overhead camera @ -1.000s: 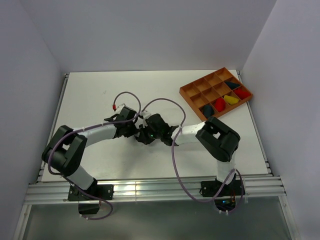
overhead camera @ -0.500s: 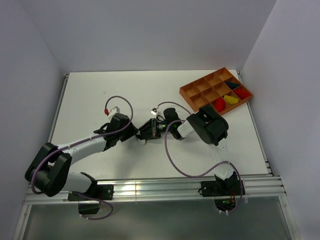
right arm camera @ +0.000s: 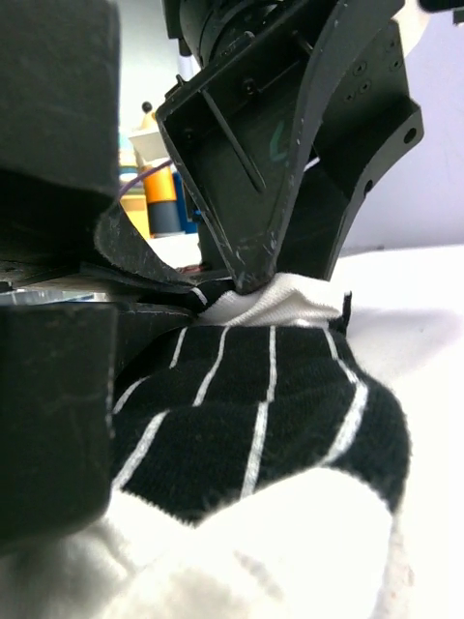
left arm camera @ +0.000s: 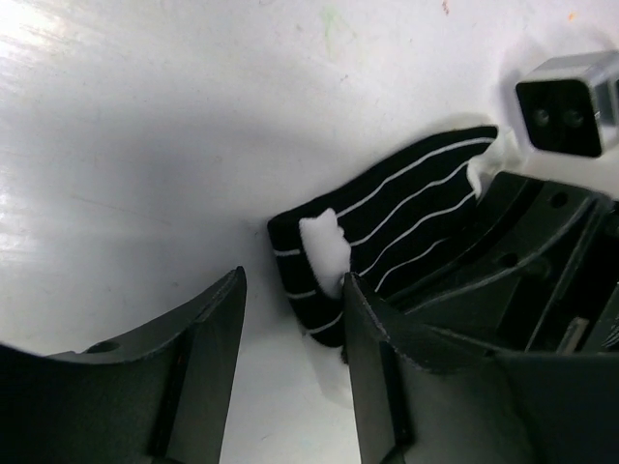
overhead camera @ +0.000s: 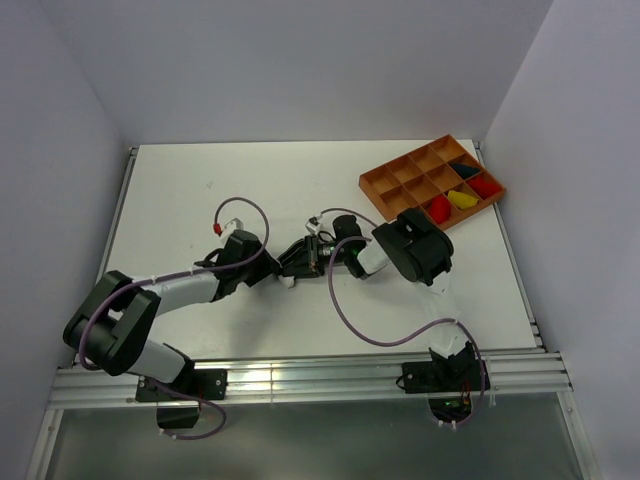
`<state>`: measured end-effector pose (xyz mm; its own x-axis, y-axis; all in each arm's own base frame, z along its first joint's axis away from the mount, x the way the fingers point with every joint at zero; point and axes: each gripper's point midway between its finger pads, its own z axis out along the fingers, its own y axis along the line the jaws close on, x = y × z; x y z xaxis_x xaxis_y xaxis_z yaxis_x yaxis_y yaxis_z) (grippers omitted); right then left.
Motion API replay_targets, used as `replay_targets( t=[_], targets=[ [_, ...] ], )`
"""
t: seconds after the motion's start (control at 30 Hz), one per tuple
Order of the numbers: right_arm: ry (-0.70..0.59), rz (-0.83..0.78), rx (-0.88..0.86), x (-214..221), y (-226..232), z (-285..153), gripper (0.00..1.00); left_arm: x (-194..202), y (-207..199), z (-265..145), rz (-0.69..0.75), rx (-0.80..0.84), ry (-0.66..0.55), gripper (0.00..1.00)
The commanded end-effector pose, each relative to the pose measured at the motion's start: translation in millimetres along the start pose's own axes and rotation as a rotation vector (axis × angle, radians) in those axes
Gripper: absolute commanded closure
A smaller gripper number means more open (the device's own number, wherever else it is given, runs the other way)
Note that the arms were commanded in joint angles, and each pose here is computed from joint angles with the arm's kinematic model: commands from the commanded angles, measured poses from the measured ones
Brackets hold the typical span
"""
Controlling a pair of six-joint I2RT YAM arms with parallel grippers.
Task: Roll the socks
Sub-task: Roll the sock at the center of the board.
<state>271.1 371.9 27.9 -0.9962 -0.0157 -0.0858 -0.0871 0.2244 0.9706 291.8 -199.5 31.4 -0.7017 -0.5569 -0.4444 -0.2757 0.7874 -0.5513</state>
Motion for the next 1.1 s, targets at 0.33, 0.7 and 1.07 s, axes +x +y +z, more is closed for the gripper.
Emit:
replay_targets(
  t=[0.33, 0.7, 1.07],
  targets=[
    [-0.015, -0.052, 0.276, 0.6, -42.8, -11.9, 1.00, 8.7, 14.5, 22.0, -0.016, -0.079, 0.047, 0.71],
    [-0.181, -0.378, 0.506, -16.1, -0.9, -31.9, 0.58, 4.1, 9.5, 16.9, 0.024, -0.110, 0.059, 1.00],
    [-0.410, -0.724, 0.602, -3.7, 56.5, -36.0, 0.55, 2.8, -6.2, 12.2, 0.077, -0.150, 0.087, 1.00]
  ],
)
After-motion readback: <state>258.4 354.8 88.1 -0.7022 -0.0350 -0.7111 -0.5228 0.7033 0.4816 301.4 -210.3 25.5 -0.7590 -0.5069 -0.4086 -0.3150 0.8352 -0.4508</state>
